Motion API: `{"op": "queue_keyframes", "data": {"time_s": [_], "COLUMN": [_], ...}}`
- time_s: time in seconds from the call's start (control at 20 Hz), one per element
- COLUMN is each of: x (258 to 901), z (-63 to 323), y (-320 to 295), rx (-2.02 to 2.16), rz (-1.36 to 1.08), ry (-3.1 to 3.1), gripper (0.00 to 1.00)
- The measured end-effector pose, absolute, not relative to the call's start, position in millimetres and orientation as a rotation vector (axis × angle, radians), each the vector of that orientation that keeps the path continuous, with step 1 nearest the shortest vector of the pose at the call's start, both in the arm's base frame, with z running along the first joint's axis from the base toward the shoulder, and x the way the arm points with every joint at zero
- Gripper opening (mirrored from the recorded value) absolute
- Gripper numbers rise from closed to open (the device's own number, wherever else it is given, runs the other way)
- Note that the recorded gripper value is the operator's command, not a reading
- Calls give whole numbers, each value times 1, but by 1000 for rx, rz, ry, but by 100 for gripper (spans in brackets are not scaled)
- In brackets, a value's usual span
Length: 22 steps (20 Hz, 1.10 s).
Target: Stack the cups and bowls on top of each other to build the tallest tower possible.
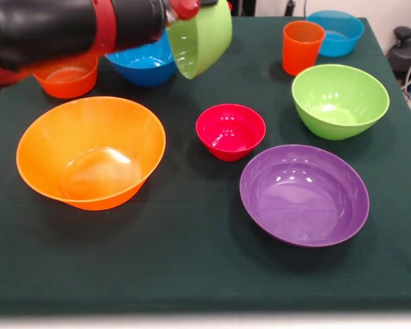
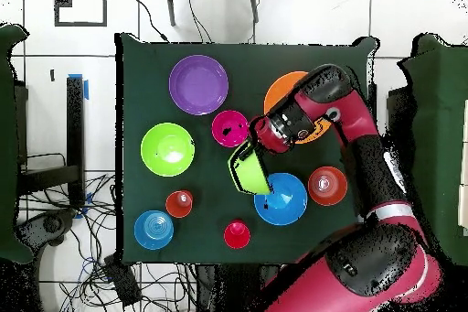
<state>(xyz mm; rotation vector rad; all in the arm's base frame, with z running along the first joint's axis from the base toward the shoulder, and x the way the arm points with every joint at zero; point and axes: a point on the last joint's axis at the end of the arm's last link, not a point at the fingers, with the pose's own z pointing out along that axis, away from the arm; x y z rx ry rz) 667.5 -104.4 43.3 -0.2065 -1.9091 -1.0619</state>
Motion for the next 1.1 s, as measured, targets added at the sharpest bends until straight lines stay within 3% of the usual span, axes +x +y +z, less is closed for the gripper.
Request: {"op": "queue_keyframes", "data": {"time_s": [0.45,1.1], "x": [645,621], "z": [2,15], "y": [-80,-78], "rx": [-193,-92], "rz": [-1131,-1302], "ry": [-1774,-1453], "gripper": [0,0]}}
